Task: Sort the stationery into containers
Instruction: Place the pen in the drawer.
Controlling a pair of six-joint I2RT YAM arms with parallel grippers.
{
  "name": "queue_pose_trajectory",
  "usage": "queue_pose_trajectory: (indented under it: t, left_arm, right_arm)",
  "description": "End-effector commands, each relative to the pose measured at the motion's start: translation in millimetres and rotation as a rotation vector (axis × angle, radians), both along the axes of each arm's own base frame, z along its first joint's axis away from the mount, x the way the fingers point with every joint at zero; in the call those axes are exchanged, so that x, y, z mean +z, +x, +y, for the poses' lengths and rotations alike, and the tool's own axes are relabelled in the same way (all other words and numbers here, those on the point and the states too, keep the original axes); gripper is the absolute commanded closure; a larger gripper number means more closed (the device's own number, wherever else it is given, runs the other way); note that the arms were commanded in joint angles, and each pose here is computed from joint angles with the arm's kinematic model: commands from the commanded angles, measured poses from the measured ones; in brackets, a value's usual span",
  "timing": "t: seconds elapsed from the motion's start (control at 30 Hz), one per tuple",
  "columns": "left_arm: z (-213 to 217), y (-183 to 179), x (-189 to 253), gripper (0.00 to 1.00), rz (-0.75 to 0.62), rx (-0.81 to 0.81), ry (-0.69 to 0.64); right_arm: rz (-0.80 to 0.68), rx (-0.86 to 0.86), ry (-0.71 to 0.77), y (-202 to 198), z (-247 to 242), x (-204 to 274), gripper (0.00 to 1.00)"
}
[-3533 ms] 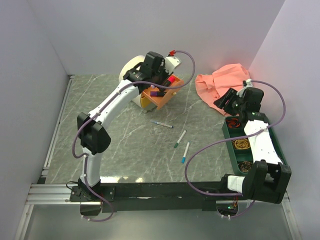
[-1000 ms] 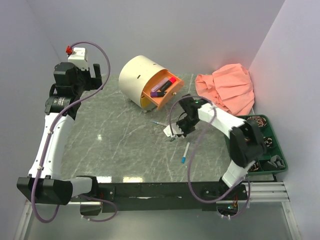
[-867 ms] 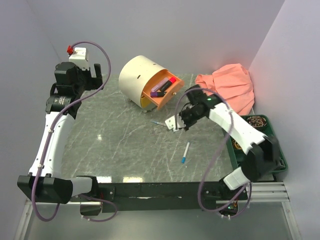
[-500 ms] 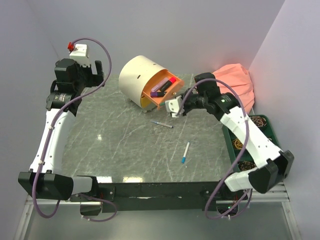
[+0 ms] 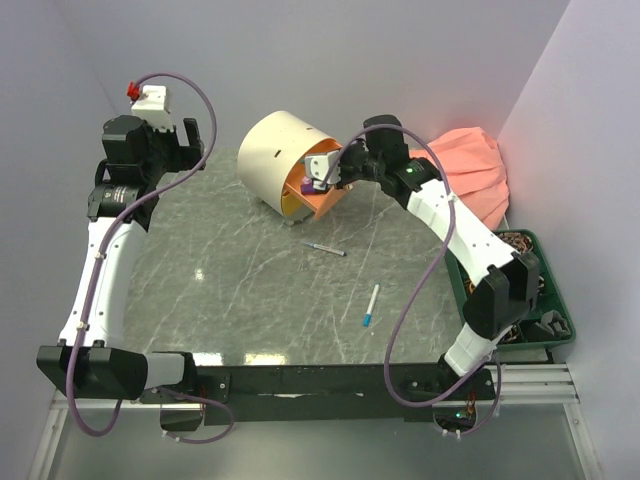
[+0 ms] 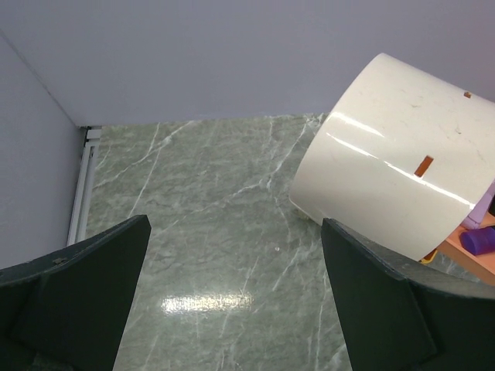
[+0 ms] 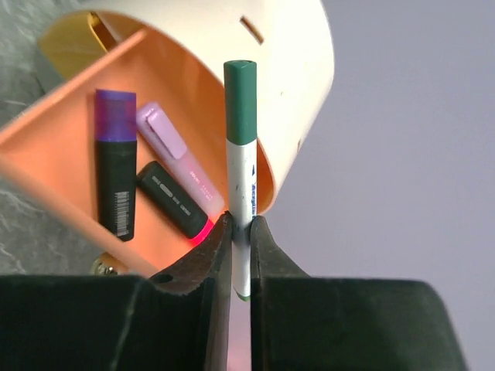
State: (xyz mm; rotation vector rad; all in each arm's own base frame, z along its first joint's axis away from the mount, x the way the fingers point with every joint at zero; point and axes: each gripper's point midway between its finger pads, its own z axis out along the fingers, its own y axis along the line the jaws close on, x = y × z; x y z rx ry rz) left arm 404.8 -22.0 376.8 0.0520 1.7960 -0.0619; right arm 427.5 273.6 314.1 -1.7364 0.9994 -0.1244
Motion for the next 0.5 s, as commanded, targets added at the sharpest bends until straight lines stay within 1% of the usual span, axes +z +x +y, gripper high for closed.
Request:
queue_pose_trajectory:
  t: [0.0, 0.1, 0.13, 0.23, 0.33, 0.37, 0.4, 0.43, 0.47]
  left_arm:
    - [1, -5, 24, 0.01, -0.072, -0.003, -0.032]
    - [2, -5, 27, 0.01, -0.081, -0.006, -0.037]
    - [2, -6, 29, 0.00, -0.086, -0.005, -0.040]
    - [1, -6, 30, 0.01, -0.090, -0.014, -0.050]
    - [0, -4, 28, 0.00, -0.083, -0.017, -0.059]
    - [0, -4, 28, 0.00, -0.085, -0.017, -0.060]
    - [0, -4, 28, 0.01, -0.083, -0.020, -0.063]
    - [-1, -4, 28, 0.00, -0.084, -0.024, -0.063]
    - [-1, -3, 26, 0.01, -0.080, -0.026, -0.063]
  right_arm:
    - [-0.067, -0.059, 0.015, 24, 2, 13, 0.85]
    - [-0.071, -0.080, 0.031, 27, 1, 17, 0.68]
    - [-0.066, -0.085, 0.041, 26, 1, 16, 0.59]
    - [-0.075, -0.102, 0.089, 23, -1, 26, 0.50]
    - [-0.075, -0.104, 0.152, 12, -3, 43, 0.45]
    - [-0.050, -0.111, 0.177, 8, -3, 45, 0.45]
    - [-0.045, -0.090, 0.206, -4, -5, 57, 0.44]
    - [-0.023, -0.072, 0.224, -12, -7, 61, 0.44]
    - [0.049, -0.056, 0.215, -26, -10, 52, 0.44]
